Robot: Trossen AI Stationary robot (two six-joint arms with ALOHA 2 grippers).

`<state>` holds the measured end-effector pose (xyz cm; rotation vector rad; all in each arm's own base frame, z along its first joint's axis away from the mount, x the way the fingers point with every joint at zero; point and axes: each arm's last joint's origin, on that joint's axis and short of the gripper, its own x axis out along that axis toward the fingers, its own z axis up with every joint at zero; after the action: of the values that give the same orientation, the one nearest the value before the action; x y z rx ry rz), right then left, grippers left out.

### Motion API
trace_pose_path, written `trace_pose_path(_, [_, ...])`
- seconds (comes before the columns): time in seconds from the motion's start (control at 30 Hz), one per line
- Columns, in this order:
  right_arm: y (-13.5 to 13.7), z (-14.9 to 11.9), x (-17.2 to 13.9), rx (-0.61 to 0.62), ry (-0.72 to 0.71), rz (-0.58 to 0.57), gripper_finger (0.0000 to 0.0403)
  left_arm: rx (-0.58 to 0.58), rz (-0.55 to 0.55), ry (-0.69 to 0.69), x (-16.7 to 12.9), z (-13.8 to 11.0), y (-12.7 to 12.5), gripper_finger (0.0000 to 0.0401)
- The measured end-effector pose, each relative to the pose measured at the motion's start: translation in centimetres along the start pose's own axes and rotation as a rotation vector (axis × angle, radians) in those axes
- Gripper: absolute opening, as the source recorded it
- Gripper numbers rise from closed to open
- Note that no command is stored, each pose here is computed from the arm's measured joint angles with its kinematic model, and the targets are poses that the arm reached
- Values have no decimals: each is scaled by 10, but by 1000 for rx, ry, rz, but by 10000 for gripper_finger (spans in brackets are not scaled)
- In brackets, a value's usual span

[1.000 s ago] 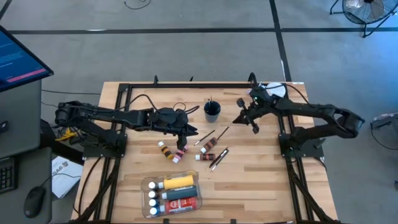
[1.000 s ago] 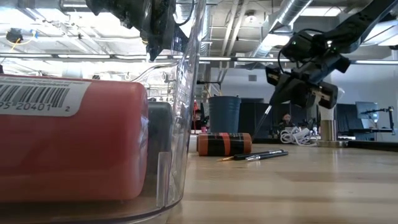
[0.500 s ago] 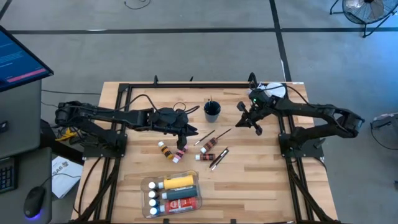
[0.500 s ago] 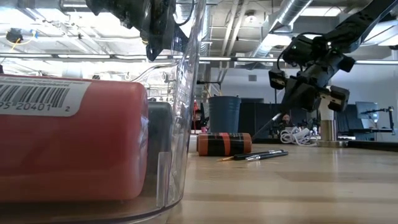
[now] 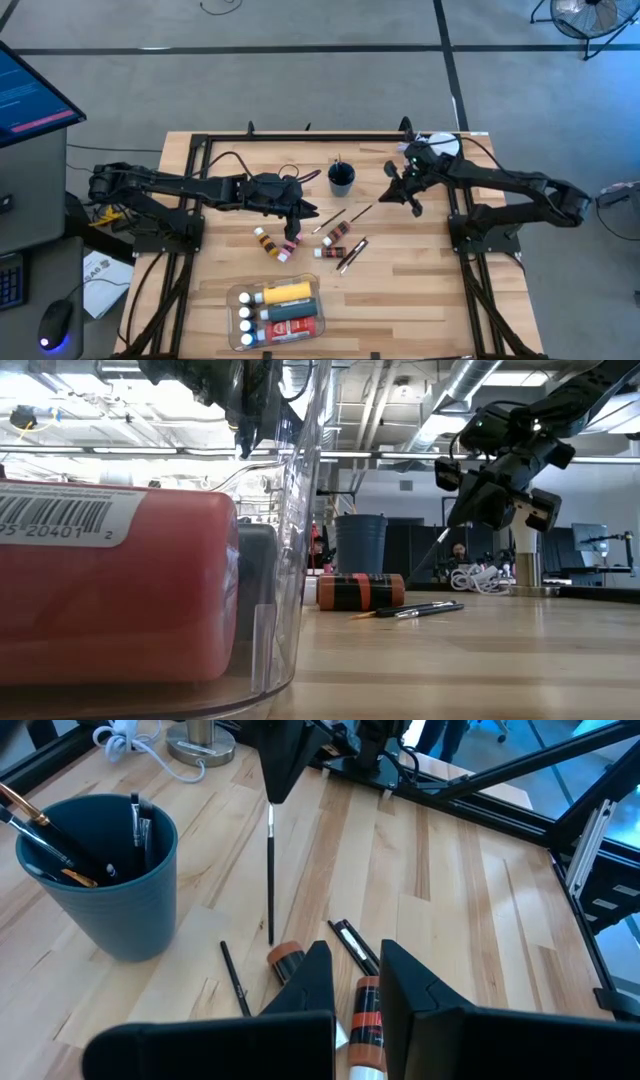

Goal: Pick & Place Paint Supplies
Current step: Put the paint brush into the blue cup

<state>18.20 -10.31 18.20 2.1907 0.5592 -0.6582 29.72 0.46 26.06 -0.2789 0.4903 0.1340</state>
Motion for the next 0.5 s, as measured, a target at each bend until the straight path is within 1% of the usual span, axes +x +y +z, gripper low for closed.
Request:
trace_pose_path(0.23, [2,-7,-10,-35,-7,53,0,0,0,0,0,0,0,2])
trace_pose_path(0.5, [3,-11,-15,-51,-9,79,0,0,0,0,0,0,0,2])
